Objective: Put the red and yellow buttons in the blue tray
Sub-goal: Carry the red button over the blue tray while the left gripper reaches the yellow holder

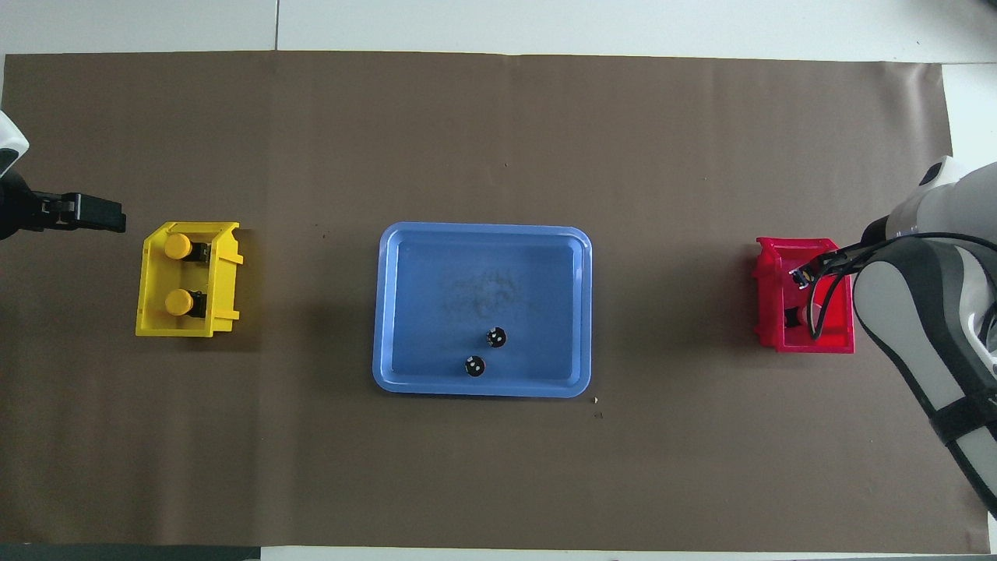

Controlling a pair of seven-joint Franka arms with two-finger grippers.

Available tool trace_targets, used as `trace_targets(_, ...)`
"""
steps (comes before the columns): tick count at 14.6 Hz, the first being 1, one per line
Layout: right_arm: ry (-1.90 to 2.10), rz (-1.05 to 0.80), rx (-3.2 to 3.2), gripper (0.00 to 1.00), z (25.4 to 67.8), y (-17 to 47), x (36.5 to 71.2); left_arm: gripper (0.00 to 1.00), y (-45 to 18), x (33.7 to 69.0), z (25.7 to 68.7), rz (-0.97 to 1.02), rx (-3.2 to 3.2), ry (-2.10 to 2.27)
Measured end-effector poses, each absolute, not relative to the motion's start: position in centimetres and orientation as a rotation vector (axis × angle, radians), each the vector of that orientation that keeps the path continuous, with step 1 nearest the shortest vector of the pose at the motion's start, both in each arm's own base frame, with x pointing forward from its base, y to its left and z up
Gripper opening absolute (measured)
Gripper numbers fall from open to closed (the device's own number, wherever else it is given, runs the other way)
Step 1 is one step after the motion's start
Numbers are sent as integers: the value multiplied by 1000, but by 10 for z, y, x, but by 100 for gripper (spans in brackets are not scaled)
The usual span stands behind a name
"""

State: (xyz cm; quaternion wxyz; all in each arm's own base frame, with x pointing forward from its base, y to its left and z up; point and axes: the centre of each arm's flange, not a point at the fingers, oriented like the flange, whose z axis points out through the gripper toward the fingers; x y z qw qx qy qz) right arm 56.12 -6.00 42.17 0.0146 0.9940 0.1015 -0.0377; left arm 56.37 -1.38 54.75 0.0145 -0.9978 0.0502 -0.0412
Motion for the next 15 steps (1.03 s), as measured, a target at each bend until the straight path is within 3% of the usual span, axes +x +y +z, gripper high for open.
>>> trace_targets(5, 407, -173, 2954, 41, 530, 55, 587, 93, -11, 567, 491, -144, -3106, 152)
trace_targets(6, 364, -143, 2952, 41, 538, 96, 588, 85, -11, 569, 472, -132, -3107, 154)
trace_targets(7, 312, -110, 2962, 41, 538, 138, 587, 81, -11, 570, 456, -120, -3108, 154)
trace_targets(12, -37, -10, 3098, 41, 504, 311, 557, 79, -10, 571, 398, -142, -3109, 155)
trace_targets(15, -128, -4, 3096, 41, 466, 375, 537, 75, -11, 575, 379, -158, -3109, 155)
